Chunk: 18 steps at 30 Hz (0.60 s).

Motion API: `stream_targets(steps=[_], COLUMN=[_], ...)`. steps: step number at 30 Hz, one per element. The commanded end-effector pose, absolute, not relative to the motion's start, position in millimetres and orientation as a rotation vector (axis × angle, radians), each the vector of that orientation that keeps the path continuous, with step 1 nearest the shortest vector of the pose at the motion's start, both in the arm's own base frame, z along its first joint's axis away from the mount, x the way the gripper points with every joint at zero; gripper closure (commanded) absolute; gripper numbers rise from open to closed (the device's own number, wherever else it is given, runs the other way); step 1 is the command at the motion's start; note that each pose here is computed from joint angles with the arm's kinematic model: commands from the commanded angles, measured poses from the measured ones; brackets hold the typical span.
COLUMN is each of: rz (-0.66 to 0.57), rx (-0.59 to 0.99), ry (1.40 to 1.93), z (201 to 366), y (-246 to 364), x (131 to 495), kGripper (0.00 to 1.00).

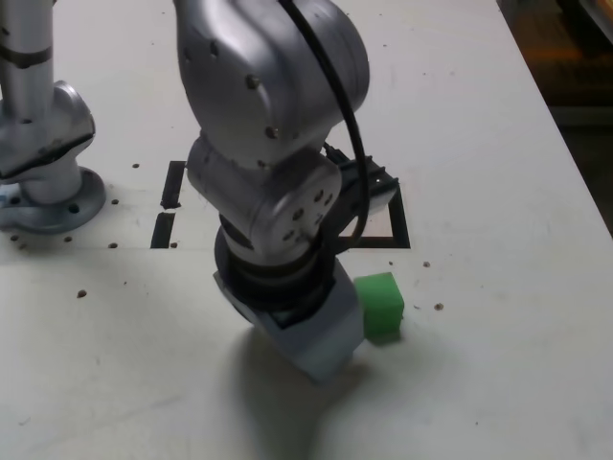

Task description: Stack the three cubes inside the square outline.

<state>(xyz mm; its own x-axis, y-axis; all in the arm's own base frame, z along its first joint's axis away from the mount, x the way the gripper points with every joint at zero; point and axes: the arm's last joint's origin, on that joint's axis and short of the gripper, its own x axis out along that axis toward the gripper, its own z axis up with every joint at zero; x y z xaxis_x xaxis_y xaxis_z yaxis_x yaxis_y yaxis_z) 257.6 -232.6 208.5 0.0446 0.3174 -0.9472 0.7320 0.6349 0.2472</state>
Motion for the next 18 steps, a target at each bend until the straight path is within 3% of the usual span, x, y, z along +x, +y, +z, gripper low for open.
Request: stream_targets(steps=[1, 13, 18], rz=[-0.385, -0.377, -0.355], rx=[0.911, 0.925, 0.933], ry=[1.552, 1.572, 1.619], z=[208.4, 208.2, 224.0], y=[-232, -234, -228], x=[259, 261, 256], kGripper=[0.59, 0.74, 0.74])
